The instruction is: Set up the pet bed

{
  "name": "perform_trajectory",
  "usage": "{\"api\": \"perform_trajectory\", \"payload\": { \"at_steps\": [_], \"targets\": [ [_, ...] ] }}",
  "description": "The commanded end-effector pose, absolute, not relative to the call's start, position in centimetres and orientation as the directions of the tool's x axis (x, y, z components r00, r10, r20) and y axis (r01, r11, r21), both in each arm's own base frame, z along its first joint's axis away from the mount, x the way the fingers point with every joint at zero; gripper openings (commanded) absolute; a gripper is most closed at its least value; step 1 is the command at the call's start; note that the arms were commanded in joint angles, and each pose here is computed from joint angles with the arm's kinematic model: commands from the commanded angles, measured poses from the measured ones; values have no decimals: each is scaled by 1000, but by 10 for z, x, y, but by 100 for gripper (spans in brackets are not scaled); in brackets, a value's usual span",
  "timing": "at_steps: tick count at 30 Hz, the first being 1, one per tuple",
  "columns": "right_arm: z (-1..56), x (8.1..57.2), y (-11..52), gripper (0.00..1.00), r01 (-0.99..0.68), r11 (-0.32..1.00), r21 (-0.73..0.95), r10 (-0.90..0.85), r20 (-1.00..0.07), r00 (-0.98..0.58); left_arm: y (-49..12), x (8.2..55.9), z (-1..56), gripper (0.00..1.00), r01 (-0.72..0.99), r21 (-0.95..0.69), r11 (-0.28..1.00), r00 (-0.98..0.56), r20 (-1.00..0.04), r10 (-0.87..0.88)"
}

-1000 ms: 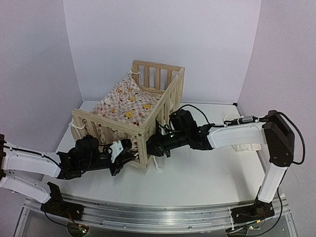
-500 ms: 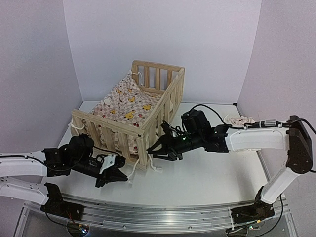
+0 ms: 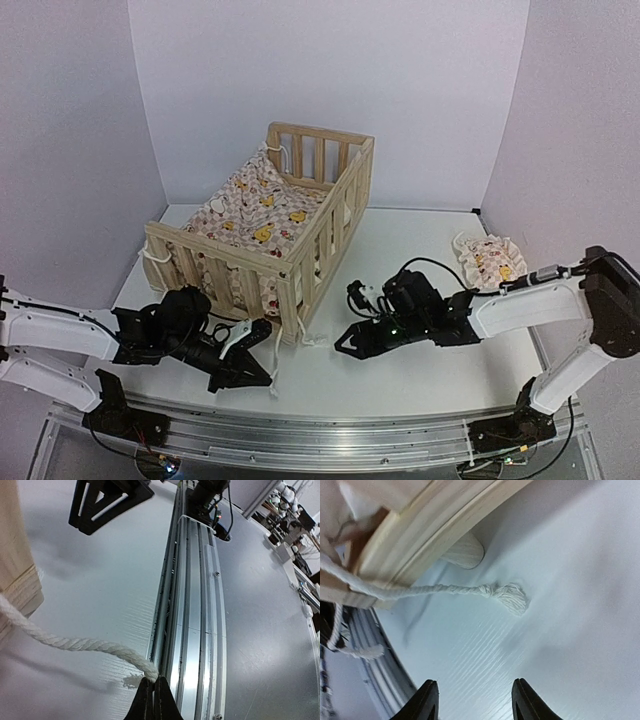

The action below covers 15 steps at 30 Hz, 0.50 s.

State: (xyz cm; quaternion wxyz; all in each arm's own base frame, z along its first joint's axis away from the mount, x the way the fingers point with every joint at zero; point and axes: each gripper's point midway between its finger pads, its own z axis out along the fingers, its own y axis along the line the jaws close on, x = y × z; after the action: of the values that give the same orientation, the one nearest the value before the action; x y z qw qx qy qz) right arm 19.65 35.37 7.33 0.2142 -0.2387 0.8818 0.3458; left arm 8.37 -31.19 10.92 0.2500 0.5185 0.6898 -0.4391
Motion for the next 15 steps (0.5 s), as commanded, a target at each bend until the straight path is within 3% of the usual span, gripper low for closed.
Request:
{"api": "perform_trajectory", "payload": {
  "at_steps": [1, 5, 15],
  "targets": [
    [59, 214, 379, 53, -808, 548, 217, -396, -783, -480, -319, 97, 110, 0, 905, -400, 147, -424, -815, 395],
    [40, 225, 391, 60, -850, 512, 125, -414, -831, -372, -318, 99, 105, 0, 890, -421, 175, -455, -804, 383],
    [26, 246, 407, 65, -858, 513, 21, -414, -870, -269, -313, 107, 102, 0, 904, -375, 204, -426, -818, 388]
  ]
}}
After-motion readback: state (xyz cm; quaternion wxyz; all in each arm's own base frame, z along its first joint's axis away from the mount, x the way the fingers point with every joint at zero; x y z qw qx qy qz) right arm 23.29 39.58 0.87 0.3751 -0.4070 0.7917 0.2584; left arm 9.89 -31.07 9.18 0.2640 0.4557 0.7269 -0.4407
